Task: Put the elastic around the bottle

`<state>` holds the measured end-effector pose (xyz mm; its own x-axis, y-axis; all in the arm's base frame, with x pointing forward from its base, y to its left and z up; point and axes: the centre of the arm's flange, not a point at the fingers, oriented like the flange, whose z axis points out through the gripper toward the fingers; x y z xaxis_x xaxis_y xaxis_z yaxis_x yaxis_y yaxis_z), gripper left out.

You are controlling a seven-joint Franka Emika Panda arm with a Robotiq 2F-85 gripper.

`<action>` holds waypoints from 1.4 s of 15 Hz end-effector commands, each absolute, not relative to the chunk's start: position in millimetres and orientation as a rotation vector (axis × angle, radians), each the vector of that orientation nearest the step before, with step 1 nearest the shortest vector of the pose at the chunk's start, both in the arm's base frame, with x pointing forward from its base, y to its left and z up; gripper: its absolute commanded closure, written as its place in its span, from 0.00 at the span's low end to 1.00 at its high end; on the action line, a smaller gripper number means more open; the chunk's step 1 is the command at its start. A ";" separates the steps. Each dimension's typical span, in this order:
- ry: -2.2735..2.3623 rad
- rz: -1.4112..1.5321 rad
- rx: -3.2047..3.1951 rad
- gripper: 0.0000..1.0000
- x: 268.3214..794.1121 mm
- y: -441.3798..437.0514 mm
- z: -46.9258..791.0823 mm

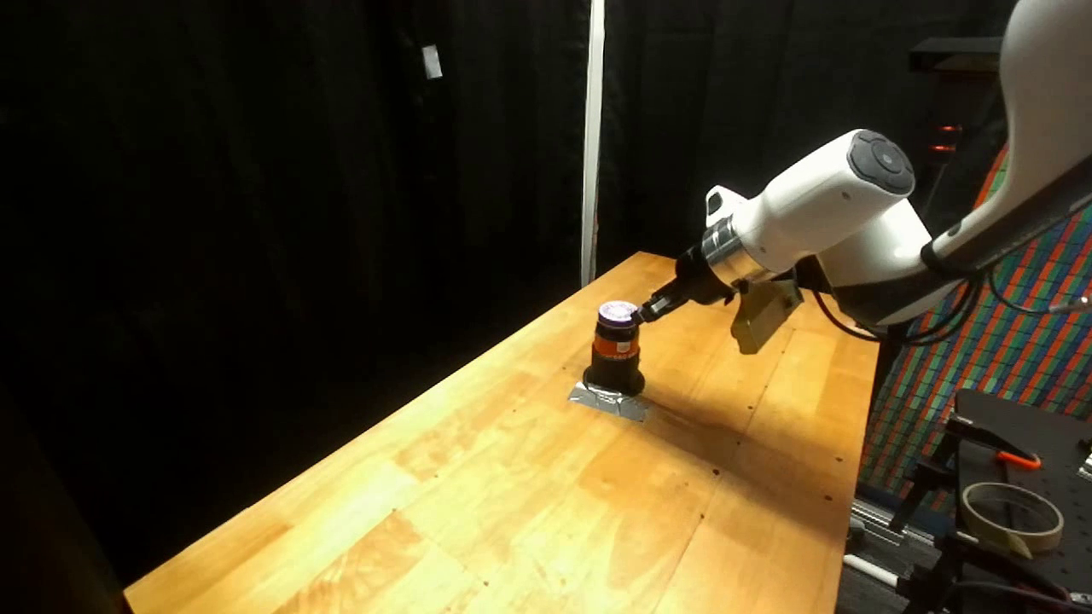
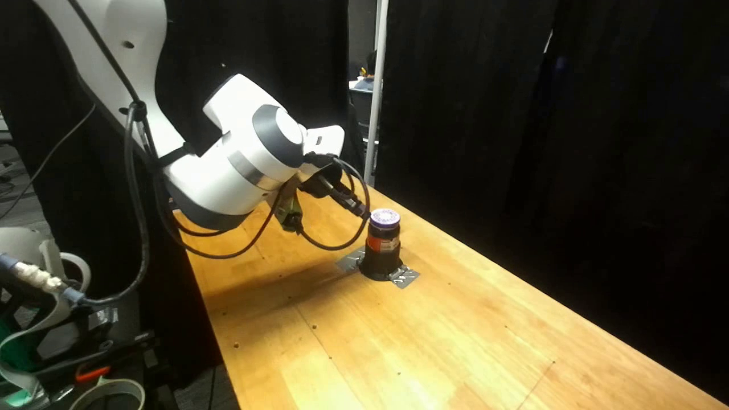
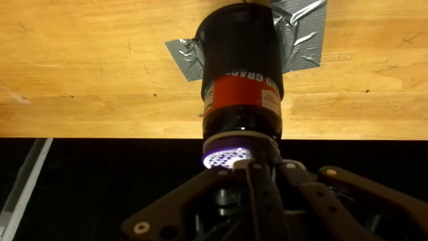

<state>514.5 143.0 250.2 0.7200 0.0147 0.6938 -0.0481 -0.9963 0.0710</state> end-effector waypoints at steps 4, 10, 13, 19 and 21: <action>-0.181 1.214 2.761 0.66 468.3 157.0 200.0; 0.000 0.914 2.801 0.23 489.3 151.6 272.2; 0.042 0.811 2.801 0.02 493.7 151.6 310.5; 0.115 0.525 2.887 0.00 491.2 157.4 373.3; 0.132 0.462 2.928 0.00 491.0 157.4 401.6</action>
<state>500.2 153.3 328.3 0.9285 0.1095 0.3547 0.0174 -0.9673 0.2529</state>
